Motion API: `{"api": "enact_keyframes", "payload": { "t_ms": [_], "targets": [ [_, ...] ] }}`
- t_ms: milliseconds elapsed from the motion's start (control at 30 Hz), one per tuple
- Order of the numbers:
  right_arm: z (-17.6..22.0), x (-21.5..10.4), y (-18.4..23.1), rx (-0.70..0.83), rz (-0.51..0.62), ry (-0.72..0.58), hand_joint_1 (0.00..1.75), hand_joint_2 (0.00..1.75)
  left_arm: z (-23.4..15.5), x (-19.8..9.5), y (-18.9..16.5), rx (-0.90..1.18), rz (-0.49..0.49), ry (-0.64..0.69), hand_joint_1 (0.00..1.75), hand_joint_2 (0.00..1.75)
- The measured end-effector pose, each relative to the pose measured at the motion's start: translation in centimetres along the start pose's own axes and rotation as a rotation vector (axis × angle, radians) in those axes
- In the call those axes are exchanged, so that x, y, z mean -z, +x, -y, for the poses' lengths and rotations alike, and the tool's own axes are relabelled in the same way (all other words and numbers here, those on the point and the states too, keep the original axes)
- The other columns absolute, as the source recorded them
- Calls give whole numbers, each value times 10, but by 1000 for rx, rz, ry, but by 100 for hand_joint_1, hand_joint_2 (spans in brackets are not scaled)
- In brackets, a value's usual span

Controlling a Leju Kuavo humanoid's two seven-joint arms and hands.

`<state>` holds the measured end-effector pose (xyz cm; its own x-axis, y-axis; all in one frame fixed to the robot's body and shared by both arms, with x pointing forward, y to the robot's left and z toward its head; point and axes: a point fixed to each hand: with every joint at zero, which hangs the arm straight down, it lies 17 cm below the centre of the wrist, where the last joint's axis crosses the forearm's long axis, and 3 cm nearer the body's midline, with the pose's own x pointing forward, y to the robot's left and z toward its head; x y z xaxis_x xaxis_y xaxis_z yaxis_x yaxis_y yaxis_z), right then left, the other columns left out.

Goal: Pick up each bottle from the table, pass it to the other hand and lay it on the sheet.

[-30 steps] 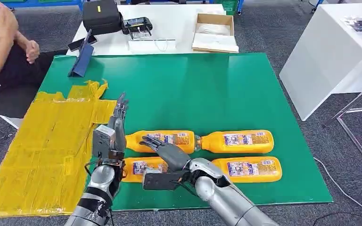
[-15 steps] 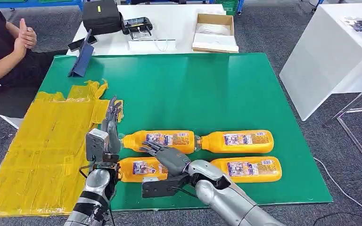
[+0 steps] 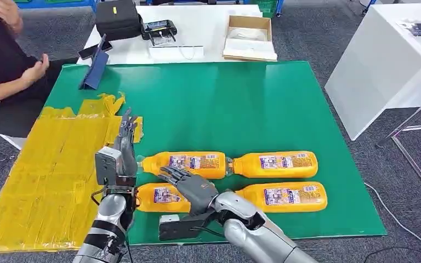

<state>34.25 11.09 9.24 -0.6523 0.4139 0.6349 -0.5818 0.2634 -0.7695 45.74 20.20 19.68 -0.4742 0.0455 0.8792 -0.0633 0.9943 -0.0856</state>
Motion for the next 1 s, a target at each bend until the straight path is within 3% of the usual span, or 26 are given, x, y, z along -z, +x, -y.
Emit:
{"api": "enact_keyframes", "payload": {
  "t_ms": [400,933,967,1000],
  "targets": [
    [-30,3,-19,-70,-71,174,0,175,-10,1,0,2,1,9,0,0],
    [-56,-13,-80,-334,-266,319,0,175,-21,-2,0,15,-13,20,0,0],
    [-58,-14,-84,-350,-275,333,7,175,-21,-2,0,15,-15,19,0,0],
    [-60,-16,-87,-365,-284,350,147,175,-21,-1,0,14,-15,18,0,0]
  ]
}}
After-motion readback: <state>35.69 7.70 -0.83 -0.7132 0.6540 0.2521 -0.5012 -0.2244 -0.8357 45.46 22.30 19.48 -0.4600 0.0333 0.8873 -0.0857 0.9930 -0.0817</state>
